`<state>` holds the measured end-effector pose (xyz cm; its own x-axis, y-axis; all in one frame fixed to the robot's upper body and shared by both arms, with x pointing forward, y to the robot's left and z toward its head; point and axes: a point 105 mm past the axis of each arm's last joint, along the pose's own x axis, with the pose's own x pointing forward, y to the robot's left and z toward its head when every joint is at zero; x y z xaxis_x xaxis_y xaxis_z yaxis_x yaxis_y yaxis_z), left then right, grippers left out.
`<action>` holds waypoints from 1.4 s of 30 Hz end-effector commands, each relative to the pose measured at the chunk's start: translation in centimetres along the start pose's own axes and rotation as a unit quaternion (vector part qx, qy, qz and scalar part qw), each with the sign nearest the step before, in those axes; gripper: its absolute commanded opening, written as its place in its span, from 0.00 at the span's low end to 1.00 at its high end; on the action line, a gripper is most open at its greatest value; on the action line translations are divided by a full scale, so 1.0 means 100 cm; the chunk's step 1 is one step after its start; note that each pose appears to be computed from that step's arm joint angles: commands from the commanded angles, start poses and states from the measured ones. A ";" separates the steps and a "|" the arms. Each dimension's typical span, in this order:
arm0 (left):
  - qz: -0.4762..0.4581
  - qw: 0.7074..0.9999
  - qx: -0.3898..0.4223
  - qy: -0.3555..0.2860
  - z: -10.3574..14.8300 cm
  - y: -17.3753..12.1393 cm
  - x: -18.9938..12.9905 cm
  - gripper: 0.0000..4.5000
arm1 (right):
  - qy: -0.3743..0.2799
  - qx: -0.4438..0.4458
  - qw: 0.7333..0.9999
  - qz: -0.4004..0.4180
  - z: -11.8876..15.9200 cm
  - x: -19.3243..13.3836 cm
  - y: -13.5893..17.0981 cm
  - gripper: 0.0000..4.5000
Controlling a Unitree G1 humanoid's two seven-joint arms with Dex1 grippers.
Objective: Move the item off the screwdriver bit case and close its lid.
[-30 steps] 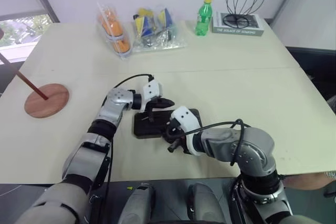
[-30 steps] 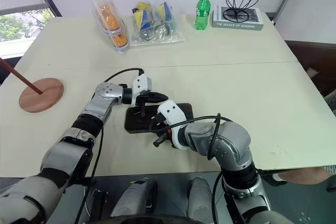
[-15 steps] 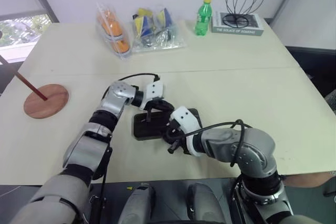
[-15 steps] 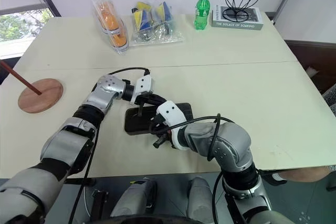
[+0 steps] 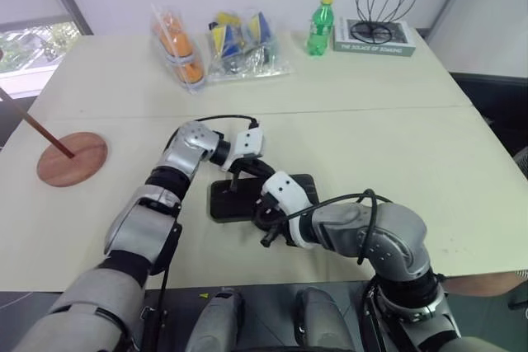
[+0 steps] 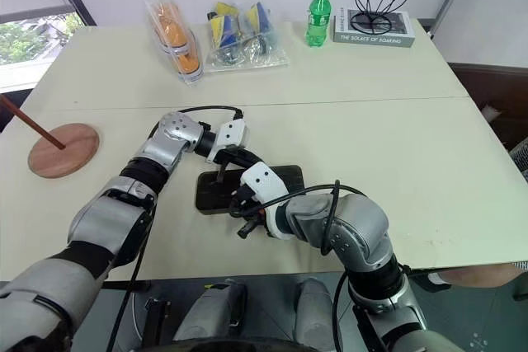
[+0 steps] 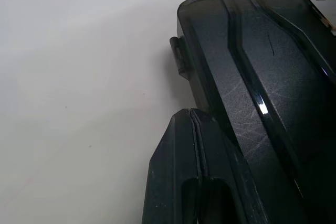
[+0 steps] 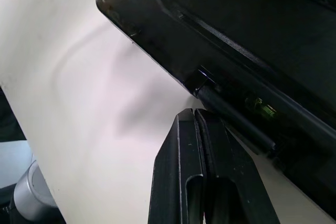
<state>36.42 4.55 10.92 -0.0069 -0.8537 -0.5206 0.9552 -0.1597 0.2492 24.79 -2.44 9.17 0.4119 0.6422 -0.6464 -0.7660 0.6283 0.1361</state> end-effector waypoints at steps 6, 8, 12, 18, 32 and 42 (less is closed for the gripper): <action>-0.080 0.996 -0.010 0.027 -0.017 -0.029 0.016 0.00 | -0.056 -0.084 0.993 -0.065 0.027 -0.008 -0.017 0.01; -0.082 0.996 -0.010 0.028 -0.018 -0.030 0.017 0.00 | -0.061 -0.119 0.988 -0.077 0.028 -0.008 -0.020 0.01; -0.084 0.996 -0.009 0.028 -0.018 -0.032 0.018 0.00 | -0.070 -0.181 0.976 -0.099 0.028 -0.007 -0.024 0.01; -0.080 0.996 -0.008 0.031 -0.020 -0.032 0.016 0.00 | -0.067 -0.187 0.978 -0.069 0.025 -0.009 -0.018 0.01; 0.170 0.985 0.021 -0.002 -0.013 0.026 -0.015 0.00 | -0.053 -0.111 0.984 0.128 0.016 -0.037 0.013 0.01; 0.379 0.918 0.005 -0.116 0.016 0.051 -0.097 0.00 | -0.101 -0.159 0.976 0.110 0.033 -0.082 -0.017 0.01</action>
<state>41.10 10.45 15.78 0.5780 -0.8086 -0.1097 0.7427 0.4655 0.4813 23.83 -7.09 14.72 0.2470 0.8172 -0.5208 -0.9419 0.3288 0.0692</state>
